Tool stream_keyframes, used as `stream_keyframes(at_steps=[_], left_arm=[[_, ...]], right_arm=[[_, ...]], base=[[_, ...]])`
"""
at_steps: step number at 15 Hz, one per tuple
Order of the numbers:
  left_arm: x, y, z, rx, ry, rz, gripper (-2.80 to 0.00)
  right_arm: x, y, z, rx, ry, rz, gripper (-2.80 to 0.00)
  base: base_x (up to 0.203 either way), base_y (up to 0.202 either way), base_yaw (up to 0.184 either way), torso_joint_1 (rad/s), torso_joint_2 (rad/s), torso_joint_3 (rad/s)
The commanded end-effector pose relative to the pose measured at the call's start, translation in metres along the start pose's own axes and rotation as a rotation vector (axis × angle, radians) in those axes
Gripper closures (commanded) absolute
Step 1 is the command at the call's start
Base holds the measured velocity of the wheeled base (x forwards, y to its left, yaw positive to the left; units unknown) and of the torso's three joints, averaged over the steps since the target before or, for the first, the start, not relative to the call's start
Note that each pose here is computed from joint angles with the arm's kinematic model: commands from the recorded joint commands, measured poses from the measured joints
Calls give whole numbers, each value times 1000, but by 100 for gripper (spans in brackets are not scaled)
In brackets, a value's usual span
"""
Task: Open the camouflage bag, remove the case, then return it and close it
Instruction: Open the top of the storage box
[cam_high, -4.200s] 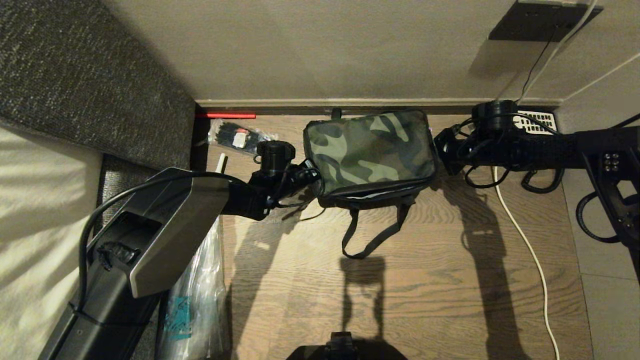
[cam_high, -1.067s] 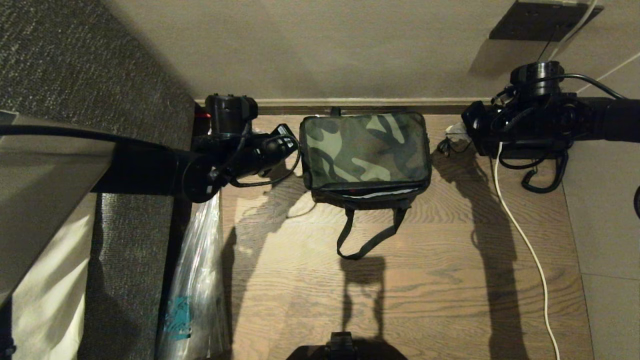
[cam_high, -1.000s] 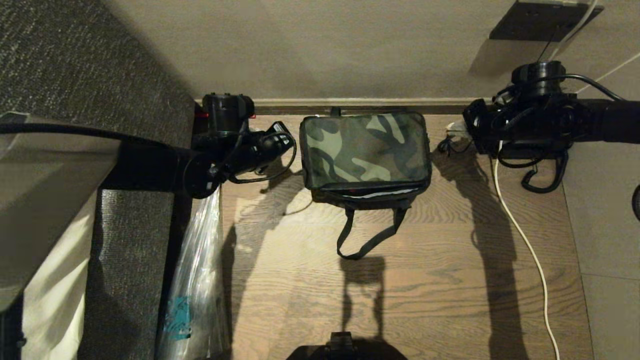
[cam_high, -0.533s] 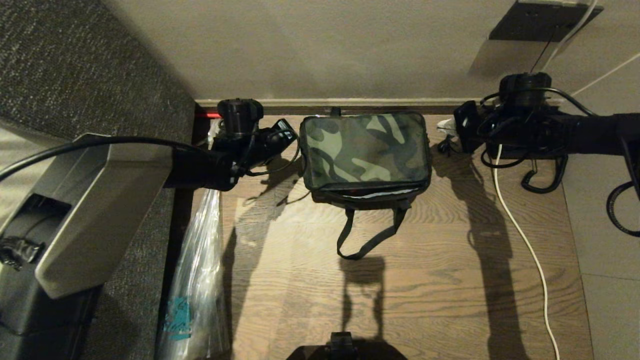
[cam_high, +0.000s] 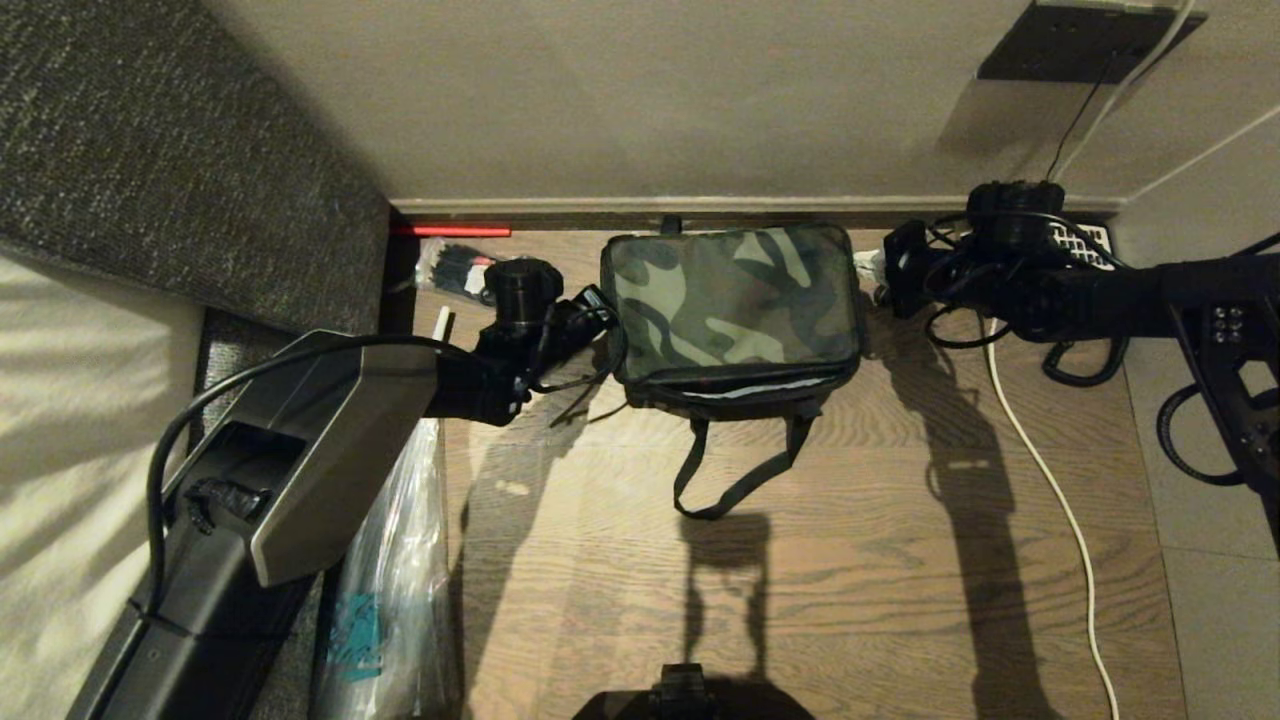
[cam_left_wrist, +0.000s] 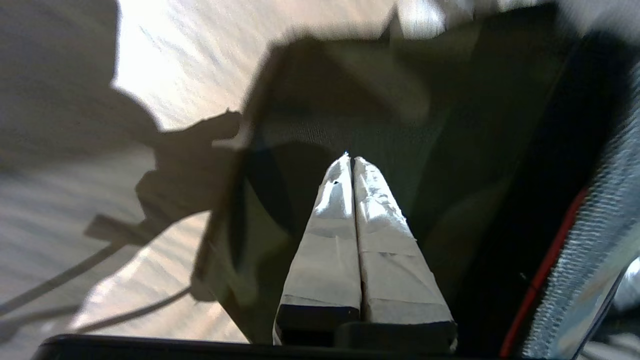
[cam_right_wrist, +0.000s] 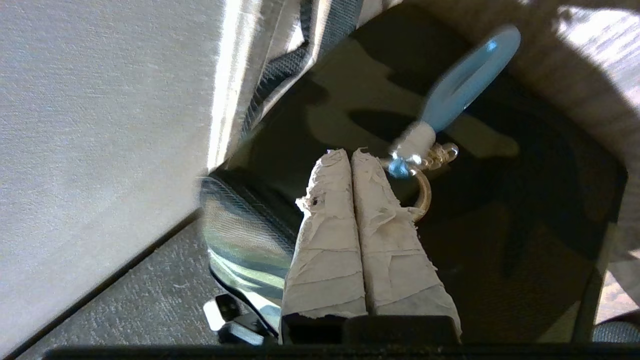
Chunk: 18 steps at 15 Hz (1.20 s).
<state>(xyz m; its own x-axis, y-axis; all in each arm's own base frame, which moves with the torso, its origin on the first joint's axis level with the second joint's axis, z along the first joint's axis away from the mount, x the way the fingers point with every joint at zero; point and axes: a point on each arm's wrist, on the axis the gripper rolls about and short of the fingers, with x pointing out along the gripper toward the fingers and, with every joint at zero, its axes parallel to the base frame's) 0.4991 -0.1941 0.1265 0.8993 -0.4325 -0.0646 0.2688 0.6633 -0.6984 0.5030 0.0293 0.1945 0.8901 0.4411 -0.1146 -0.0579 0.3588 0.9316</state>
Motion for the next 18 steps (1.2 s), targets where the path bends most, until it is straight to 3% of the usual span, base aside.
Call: stream_keyframes(at_steps=[1, 7, 10, 18], left_arm=[[4, 10, -10, -8, 18, 16, 0], [5, 8, -17, -12, 42, 18, 0], [3, 1, -18, -21, 61, 22, 0], [-12, -12, -22, -49, 121, 53, 0]], right_arm=[[11, -13, -10, 18, 29, -18, 0], [15, -14, -20, 71, 80, -28, 0], [10, -16, -25, 103, 120, -114, 0], [1, -1, -40, 81, 186, -189, 0]], base=[[0, 0, 0, 0, 0, 0], [0, 0, 0, 0, 0, 0], [0, 0, 0, 0, 0, 0], [0, 0, 0, 0, 0, 0]])
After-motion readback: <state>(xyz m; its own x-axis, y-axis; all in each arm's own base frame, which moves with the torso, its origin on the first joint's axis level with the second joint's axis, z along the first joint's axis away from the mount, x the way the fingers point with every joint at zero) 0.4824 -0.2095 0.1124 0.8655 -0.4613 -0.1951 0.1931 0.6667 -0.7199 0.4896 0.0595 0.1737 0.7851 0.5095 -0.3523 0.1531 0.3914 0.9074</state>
